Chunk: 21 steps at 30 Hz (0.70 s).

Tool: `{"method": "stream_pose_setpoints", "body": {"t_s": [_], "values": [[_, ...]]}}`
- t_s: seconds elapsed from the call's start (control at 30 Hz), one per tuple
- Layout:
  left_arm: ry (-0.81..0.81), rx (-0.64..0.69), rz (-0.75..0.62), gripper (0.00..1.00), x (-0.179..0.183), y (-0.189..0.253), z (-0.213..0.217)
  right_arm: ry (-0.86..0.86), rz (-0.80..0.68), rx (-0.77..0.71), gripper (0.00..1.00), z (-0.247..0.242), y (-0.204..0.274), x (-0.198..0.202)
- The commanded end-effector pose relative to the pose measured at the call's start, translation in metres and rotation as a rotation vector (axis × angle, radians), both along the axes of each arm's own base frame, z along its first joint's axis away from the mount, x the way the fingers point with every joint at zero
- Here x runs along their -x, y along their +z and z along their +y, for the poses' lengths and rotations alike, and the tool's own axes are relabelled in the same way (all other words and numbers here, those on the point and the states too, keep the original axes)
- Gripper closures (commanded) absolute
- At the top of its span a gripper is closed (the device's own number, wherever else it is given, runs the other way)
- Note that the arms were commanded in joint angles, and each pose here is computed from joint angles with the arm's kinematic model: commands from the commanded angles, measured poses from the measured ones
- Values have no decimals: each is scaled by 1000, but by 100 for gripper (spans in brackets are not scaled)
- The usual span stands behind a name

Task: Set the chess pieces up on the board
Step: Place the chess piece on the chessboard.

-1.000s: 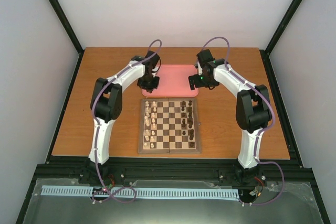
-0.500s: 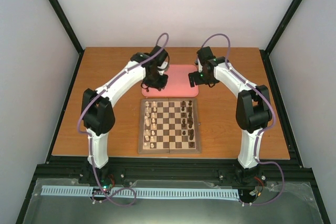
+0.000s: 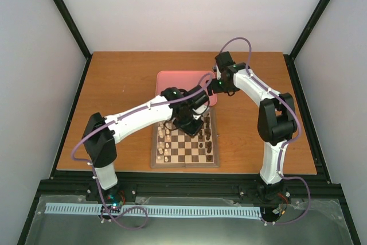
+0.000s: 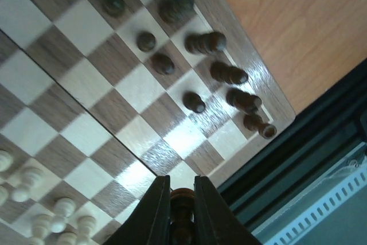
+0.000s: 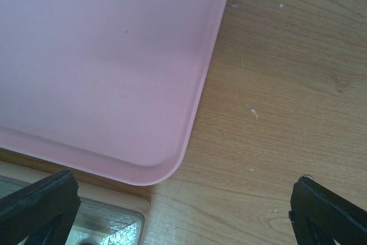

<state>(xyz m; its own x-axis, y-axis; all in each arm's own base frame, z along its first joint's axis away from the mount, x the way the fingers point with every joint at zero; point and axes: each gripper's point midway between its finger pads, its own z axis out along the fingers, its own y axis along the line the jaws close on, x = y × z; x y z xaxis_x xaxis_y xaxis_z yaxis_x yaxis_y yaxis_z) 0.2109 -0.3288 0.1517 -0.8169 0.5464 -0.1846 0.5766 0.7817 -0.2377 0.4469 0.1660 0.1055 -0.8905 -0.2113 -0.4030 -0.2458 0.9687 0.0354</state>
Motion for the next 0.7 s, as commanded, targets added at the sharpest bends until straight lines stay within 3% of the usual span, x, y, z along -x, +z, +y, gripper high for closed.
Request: {"method": "stream_pose_setpoints", "body": {"t_s": [0.0,0.4,0.67], "values": [[-7,11,23,99,28,-6,-16,-1,-6,-7,0,0,0,3],[-77,-19,59,99,50,-35,-29,-14,-7,-8,0,-3,1,10],[-60,-16,21,99,39,-57,-37,-6,8,13,0,-6,-10,13]]}}
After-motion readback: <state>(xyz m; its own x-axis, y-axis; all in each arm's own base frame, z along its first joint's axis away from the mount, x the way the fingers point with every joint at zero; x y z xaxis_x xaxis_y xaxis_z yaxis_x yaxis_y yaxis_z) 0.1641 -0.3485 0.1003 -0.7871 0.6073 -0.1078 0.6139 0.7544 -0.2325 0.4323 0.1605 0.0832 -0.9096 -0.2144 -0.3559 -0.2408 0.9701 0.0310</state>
